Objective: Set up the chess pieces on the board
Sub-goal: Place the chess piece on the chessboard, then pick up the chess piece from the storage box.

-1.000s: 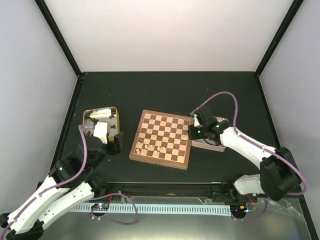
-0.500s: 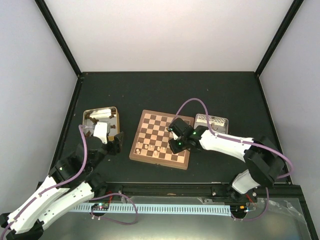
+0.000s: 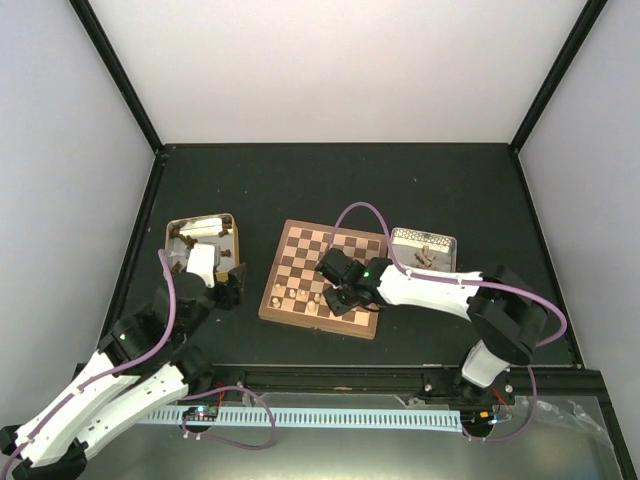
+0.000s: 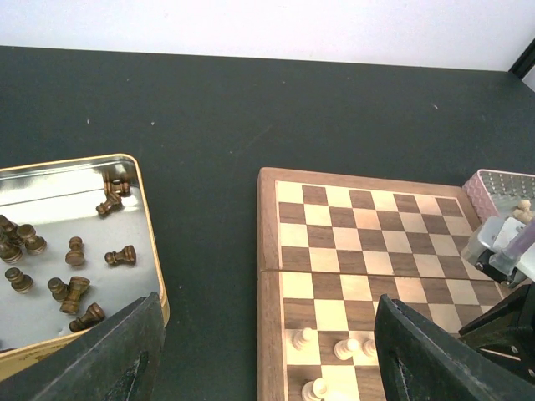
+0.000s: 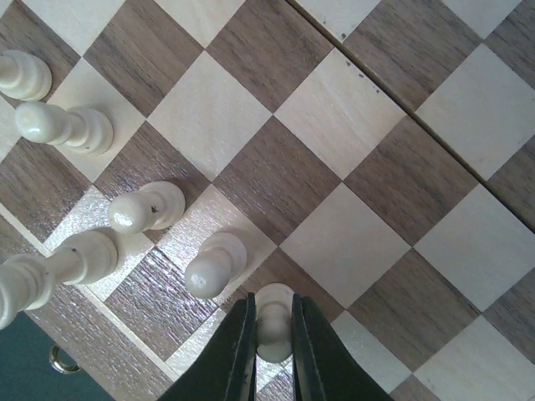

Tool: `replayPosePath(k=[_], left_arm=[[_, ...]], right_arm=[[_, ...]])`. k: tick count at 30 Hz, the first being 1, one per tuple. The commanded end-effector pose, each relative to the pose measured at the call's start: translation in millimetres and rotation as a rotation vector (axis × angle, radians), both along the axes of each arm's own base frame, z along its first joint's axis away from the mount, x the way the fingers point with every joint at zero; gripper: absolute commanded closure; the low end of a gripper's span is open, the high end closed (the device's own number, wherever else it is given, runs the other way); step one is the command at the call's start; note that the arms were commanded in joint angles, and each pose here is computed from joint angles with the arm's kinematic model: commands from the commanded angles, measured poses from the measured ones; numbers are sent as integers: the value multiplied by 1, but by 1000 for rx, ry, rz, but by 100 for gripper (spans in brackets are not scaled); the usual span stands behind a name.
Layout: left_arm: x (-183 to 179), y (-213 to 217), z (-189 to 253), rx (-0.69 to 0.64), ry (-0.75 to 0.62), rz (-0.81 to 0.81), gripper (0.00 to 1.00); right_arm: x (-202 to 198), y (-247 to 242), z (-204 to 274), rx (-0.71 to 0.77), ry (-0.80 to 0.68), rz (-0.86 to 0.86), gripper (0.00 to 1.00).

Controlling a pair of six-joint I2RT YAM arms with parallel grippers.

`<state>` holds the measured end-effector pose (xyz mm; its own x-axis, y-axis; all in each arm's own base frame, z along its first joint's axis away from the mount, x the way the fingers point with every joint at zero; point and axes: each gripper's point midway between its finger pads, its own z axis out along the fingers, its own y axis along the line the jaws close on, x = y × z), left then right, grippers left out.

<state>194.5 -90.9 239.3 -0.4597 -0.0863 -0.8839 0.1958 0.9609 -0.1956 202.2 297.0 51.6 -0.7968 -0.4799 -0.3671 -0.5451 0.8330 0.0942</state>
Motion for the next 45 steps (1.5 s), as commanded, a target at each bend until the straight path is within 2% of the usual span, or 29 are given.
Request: replayPosePath(k=[1,11,20,25,30,37,42,45], left_arm=[[0,4,-1,11,5,15,29],[0,4,-1,11,5,16,29],[0,3,0,11,2,13,29],[0,4,0,10,1,13,29],[-1,4,0,6,-1,14,29],[-1,4,2,2,-5,12,29],[-2,4,2,-5,-8,10,29],[-2,4,2,-6,-8,9,29]], right_arm=[[1,-11,-8,-75,-15,-30,87],[-1,-14,-3,-77,-9,-37,87],[-8,-2,6,-13,32,-19,78],[-2,2,17,15,4,-30,68],[14,-4,47,84,-73,-98,64],[61,-75,88,131,-258,-365,57],[94,-164,88,84,-330,-632,56],[106,-203,77,79,-323,-738,56]])
